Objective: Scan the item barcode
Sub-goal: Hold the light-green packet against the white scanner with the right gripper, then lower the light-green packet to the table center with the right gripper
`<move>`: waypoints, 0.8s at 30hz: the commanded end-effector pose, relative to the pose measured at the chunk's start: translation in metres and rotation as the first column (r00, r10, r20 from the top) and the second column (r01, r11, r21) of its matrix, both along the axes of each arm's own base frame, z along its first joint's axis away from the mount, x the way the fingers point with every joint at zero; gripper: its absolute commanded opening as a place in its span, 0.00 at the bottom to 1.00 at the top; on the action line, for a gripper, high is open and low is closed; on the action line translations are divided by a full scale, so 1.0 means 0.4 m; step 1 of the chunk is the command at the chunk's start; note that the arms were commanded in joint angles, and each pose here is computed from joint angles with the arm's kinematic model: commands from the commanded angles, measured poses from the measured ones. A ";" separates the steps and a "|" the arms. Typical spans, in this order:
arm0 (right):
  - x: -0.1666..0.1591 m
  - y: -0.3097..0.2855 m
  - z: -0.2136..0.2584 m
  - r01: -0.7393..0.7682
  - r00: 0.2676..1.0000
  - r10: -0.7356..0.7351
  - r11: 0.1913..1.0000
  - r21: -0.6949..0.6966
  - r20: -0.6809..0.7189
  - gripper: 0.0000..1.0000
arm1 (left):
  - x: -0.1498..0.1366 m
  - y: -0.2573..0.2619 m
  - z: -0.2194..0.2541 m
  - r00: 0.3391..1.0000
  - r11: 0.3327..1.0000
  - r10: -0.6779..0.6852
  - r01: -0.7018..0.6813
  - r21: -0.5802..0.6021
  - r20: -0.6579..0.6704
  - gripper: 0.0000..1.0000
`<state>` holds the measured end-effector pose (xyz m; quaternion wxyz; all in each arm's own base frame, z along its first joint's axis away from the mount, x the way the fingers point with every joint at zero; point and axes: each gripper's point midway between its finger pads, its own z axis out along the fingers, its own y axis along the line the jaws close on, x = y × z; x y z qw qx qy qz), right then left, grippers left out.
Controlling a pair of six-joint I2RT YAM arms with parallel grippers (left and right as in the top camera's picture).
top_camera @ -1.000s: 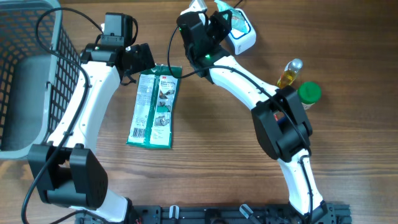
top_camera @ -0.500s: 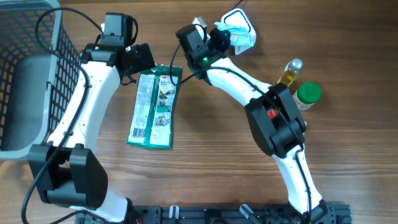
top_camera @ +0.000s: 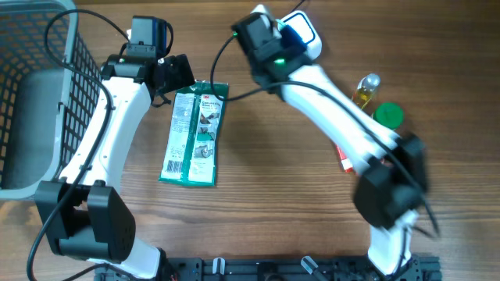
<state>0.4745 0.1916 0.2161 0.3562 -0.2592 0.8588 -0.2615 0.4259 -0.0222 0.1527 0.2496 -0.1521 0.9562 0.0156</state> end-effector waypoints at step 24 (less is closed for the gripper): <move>-0.368 -0.066 -0.369 0.388 0.744 -0.095 0.867 0.312 -0.662 0.85 | 0.003 0.008 -0.003 1.000 1.000 0.012 -0.012 0.009 0.000 1.00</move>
